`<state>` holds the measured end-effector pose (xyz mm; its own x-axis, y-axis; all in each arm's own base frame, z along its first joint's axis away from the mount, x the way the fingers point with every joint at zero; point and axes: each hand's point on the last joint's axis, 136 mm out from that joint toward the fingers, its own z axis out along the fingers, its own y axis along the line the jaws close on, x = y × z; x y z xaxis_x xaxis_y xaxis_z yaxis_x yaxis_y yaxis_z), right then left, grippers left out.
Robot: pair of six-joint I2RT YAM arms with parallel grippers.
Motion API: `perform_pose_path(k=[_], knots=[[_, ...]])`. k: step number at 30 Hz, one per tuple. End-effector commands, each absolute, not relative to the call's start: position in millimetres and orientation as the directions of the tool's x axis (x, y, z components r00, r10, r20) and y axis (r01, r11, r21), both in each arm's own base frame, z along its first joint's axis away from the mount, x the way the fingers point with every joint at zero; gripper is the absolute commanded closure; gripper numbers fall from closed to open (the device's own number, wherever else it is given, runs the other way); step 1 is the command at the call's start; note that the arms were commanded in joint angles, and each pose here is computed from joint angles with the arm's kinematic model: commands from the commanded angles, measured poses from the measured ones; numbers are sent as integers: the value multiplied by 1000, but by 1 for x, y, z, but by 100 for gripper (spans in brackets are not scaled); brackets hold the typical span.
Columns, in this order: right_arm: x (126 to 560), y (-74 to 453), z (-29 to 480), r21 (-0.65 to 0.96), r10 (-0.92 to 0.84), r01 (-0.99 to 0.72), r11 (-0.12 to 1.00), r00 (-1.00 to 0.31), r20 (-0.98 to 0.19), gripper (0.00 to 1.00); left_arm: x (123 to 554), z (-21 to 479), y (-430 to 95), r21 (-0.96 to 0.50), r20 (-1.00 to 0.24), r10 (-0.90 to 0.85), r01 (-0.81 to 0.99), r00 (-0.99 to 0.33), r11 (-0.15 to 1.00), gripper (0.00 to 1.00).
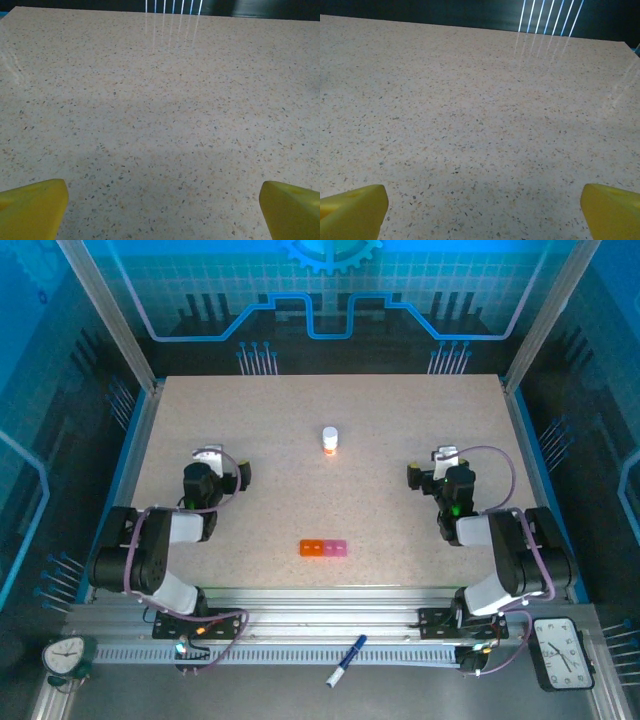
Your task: Sort the pills into containers
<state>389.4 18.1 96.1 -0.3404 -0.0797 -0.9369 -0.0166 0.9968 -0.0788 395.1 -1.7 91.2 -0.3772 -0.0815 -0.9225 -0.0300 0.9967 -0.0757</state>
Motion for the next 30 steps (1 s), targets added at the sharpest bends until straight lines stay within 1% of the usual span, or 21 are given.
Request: perform_pose_path(k=[1,6,8,11,14,16,17,19,21,27,30], knots=[[394,9,116,-80,-65,33,996,-318,-946,0,399,114,-6,-77,-933,-77,-15,-350,997,1],[397,5,129,-87,-60,58,995,-366,-929,0,395,130,-5,-77,-934,-77,-15,-348,997,1],[397,6,138,-66,-37,58,996,-399,-916,0,395,138,-4,-81,-933,-83,-22,-350,996,1],[399,8,154,38,65,71,997,-435,-898,0,397,154,-3,-120,-933,-127,-42,-338,992,1],[399,5,175,168,203,120,978,-415,-887,0,396,173,-4,-200,-926,-209,-60,-313,978,1],[398,9,188,269,284,97,958,-420,-862,0,394,184,-5,-259,-913,-269,-74,-305,963,1],[397,11,192,292,305,97,951,-434,-848,0,392,188,-7,-281,-906,-290,-72,-308,957,1],[396,26,197,297,276,34,954,-480,-833,0,389,198,-18,-318,-892,-309,-27,-329,948,1],[395,39,197,270,230,-7,963,-506,-831,0,387,203,-25,-345,-873,-329,-21,-360,938,1],[373,90,179,284,129,-163,945,-612,-780,0,375,210,-48,-335,-843,-302,-5,-445,942,1],[355,113,163,260,69,-201,944,-652,-755,0,370,203,-53,-343,-809,-316,-38,-495,939,1]])
